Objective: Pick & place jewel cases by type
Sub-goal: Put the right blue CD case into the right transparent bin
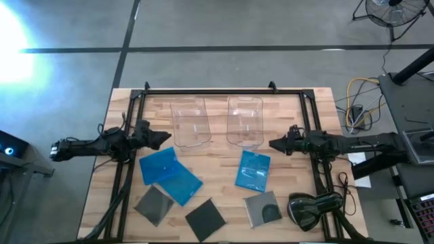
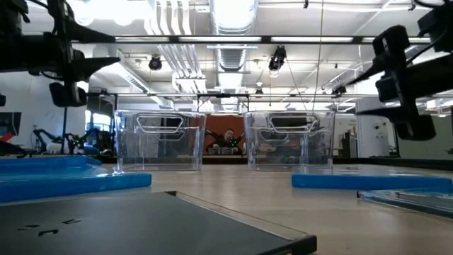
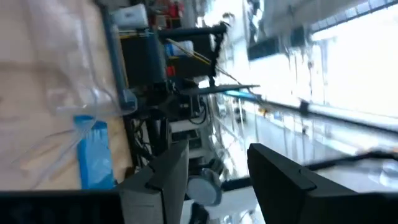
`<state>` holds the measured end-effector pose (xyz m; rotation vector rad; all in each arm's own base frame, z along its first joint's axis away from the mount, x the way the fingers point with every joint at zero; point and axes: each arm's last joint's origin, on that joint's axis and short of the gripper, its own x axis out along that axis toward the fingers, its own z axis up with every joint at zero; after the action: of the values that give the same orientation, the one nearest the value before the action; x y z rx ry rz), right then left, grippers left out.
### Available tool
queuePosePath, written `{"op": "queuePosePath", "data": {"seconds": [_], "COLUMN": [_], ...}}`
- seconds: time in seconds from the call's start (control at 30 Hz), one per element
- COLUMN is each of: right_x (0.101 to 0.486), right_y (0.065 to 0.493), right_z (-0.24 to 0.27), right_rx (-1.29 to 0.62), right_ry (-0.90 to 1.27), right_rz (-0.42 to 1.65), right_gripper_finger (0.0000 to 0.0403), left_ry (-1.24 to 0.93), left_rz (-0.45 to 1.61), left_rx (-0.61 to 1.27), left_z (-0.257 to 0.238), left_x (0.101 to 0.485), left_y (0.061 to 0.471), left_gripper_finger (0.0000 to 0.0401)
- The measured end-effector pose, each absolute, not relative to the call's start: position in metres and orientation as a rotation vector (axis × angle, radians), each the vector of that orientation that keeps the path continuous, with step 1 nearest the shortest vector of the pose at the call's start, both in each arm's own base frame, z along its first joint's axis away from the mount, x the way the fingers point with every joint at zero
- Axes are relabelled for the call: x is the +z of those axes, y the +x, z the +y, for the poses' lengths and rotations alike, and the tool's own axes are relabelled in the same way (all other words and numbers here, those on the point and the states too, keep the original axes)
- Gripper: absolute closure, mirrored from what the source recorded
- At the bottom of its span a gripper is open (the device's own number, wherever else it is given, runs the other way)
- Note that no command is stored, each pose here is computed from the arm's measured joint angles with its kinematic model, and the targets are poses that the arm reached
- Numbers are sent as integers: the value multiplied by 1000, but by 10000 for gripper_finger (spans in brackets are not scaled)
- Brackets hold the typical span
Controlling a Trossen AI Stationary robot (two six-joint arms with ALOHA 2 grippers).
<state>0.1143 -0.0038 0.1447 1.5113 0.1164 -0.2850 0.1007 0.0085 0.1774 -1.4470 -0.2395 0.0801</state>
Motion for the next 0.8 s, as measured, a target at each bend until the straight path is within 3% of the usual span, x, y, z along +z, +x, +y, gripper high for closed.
{"op": "queuePosePath", "data": {"seconds": [0.27, 0.67, 0.8], "right_x": [124, 110, 106], "right_y": [119, 121, 121], "right_z": [-2, 3, 4], "right_rx": [-392, -384, -380], "right_ry": [1517, 1529, 1528], "right_rz": [340, 577, 634], "right_gripper_finger": [166, 166, 166], "left_ry": [-1235, -1363, -1270], "left_rz": [-260, -305, -338], "left_rx": [211, 192, 147], "left_z": [11, 12, 11], "left_x": [174, 178, 206], "left_y": [100, 100, 95], "left_gripper_finger": [254, 254, 254]}}
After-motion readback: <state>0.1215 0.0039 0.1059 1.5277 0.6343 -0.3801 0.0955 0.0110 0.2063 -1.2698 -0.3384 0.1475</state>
